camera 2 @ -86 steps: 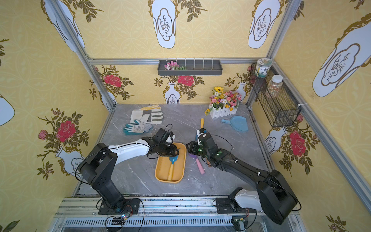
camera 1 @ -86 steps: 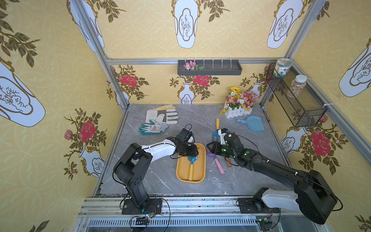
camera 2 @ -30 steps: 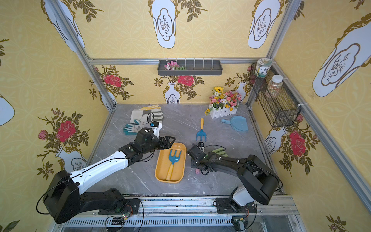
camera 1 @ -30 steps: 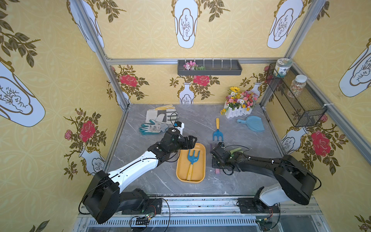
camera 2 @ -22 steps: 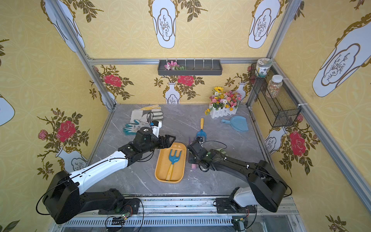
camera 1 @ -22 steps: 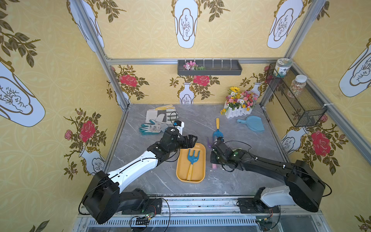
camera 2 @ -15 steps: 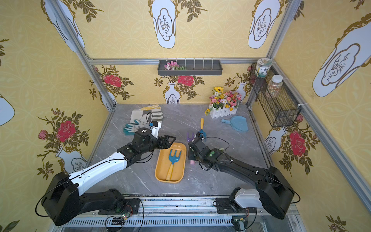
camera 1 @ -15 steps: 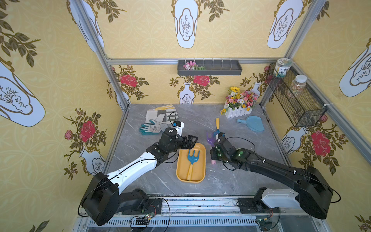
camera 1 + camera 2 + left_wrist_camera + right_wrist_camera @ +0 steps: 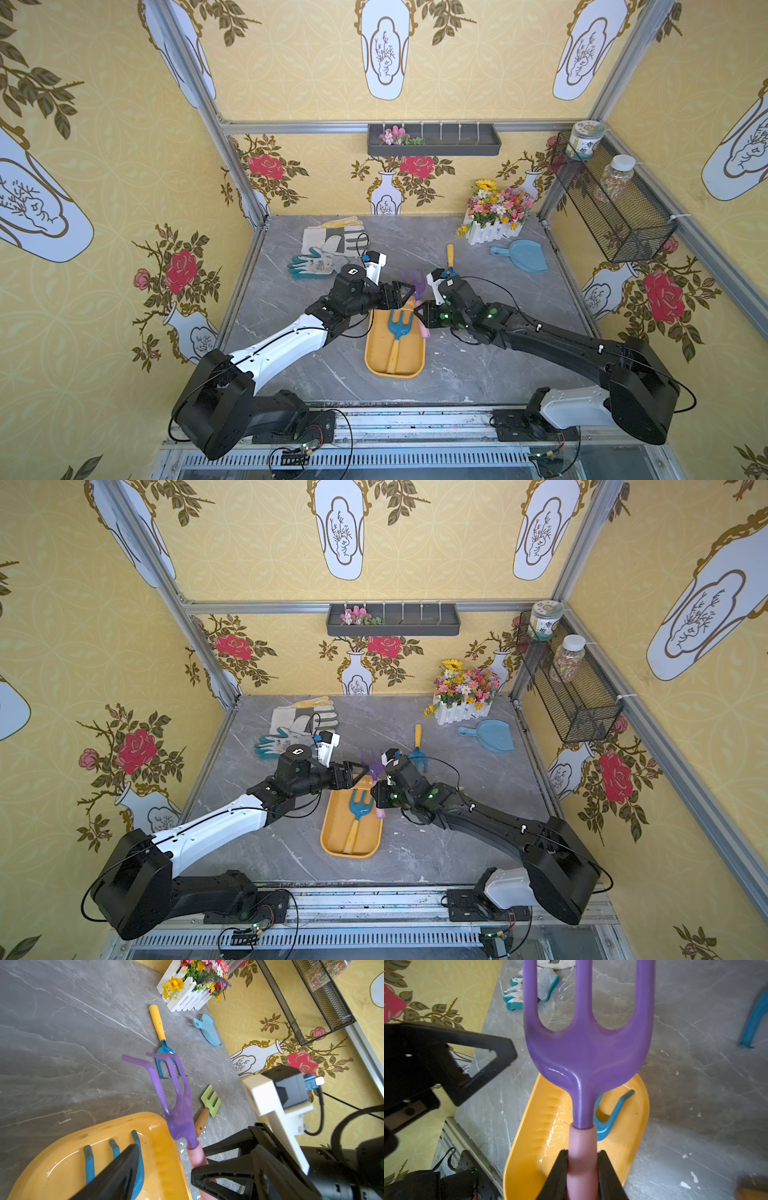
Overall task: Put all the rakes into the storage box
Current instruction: Place the rake in the storage box.
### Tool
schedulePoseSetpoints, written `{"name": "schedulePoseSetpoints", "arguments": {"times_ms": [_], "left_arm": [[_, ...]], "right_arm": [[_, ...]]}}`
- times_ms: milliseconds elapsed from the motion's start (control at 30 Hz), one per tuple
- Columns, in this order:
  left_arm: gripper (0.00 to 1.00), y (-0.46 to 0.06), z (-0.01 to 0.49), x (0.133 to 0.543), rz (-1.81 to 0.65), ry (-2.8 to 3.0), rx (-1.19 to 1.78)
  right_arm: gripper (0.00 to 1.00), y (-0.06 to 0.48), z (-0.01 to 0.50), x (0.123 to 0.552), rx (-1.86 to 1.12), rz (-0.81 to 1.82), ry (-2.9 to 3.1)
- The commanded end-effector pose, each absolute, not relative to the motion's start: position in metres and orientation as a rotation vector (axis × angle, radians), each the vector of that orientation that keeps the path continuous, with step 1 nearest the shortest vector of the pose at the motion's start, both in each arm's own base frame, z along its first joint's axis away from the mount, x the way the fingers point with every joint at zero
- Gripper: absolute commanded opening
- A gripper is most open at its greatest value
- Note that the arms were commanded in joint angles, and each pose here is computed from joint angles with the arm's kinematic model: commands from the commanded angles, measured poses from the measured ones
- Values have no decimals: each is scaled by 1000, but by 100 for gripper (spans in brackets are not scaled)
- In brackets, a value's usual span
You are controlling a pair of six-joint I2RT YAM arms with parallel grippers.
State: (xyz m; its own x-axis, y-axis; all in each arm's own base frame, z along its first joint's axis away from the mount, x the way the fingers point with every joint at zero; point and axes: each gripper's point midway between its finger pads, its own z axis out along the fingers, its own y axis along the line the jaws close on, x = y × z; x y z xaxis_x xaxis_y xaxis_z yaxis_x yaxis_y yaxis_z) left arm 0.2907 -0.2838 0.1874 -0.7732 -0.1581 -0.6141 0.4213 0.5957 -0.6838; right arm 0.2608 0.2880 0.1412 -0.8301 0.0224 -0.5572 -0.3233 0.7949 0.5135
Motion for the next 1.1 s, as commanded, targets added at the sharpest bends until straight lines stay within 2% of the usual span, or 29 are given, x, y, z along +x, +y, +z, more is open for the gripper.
{"name": "schedulePoseSetpoints", "arguments": {"times_ms": [0,167,267,333,500,567,700,833,867,933,1000,1067], "left_arm": [[88,-289,186,292,-1181,2178,221],[84,-289,183,295,-1170,2182,217],[75,-287,182,298,-1163,2177,205],[64,-285,182,299,-1165,2173,192],[49,-283,179,299,-1181,2167,177],[35,-285,177,298,-1198,2171,189],[1,-291,170,296,-1225,2200,209],[0,-293,163,295,-1228,2223,233],[0,-292,161,294,-1220,2232,239],[0,-289,157,292,-1212,2256,241],[0,-287,157,288,-1225,2263,255],[0,-286,158,281,-1249,2266,286]], "right_arm": [[12,308,166,264,-282,929,2332],[12,314,171,258,-313,963,2321],[12,316,168,252,-328,968,2332],[12,315,164,249,-331,967,2342],[12,313,163,246,-322,969,2341],[12,313,163,246,-320,966,2340],[12,311,161,246,-308,956,2343],[13,313,159,247,-307,958,2345],[18,313,158,247,-304,954,2348],[38,311,156,250,-279,933,2356],[52,307,155,253,-253,903,2353],[54,302,154,257,-225,867,2347]]}}
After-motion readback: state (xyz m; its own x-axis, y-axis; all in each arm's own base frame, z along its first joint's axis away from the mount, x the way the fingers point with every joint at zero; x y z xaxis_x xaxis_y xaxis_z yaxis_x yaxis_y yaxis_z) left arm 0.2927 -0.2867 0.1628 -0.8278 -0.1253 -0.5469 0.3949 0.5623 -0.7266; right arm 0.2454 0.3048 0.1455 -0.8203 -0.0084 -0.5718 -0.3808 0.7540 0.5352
